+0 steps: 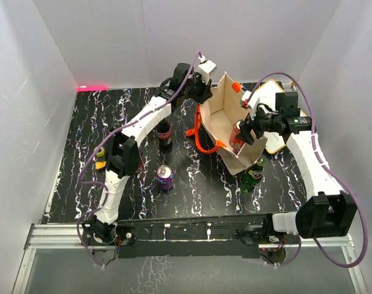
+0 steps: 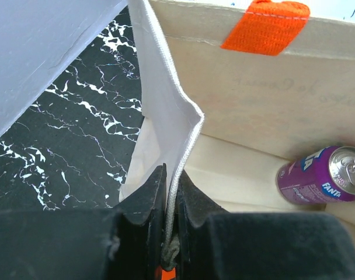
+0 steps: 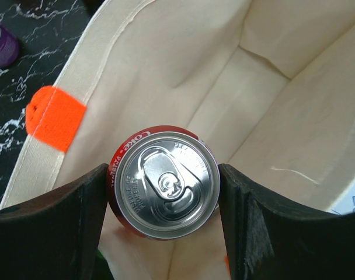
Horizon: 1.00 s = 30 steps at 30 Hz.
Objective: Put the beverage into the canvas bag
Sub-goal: Place the drink in the canvas bag.
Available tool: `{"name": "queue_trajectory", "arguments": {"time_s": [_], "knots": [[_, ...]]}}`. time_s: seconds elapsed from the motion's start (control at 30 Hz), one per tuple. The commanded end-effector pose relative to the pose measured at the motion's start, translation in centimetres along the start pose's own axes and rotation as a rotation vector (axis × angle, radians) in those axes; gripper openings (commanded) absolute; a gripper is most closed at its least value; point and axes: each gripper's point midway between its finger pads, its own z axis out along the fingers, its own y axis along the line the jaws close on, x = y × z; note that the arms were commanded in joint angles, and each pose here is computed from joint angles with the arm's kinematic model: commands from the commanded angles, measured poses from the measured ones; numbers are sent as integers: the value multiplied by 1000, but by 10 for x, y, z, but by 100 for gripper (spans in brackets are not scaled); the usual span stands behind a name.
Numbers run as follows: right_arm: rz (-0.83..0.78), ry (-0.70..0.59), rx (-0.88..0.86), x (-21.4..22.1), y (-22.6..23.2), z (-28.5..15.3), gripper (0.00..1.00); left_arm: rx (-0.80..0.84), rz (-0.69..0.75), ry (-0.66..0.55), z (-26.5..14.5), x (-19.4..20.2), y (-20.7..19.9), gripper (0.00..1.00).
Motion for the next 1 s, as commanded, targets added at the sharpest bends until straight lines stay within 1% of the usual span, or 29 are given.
{"name": "queue_trajectory", "arguments": {"time_s": [0.0, 0.13, 0.33, 0.57, 0.67, 0.7, 0.8, 0.97], "knots": [[-122, -32, -27, -2, 16, -7, 8, -56, 5, -143, -38, -70, -2, 0], [-173, -6, -31, 16, 25, -7, 8, -68, -15, -144, -37, -69, 1, 0], [-192, 7, -27, 30, 33, -7, 8, -61, -10, -144, -32, -65, 5, 0], [-182, -17, 52, 31, 16, 1, 8, 75, 25, -134, -32, -57, -10, 0], [-140, -59, 114, 23, 2, 6, 8, 147, 41, -124, -32, -50, -22, 0], [-104, -75, 125, 19, 0, 8, 8, 163, 43, -121, -32, -49, -24, 0], [-65, -115, 155, 6, -12, 16, 8, 186, 53, -114, -31, -45, -27, 0], [-73, -211, 215, -28, -30, 27, 8, 197, 58, -106, -30, -42, -27, 0]]}}
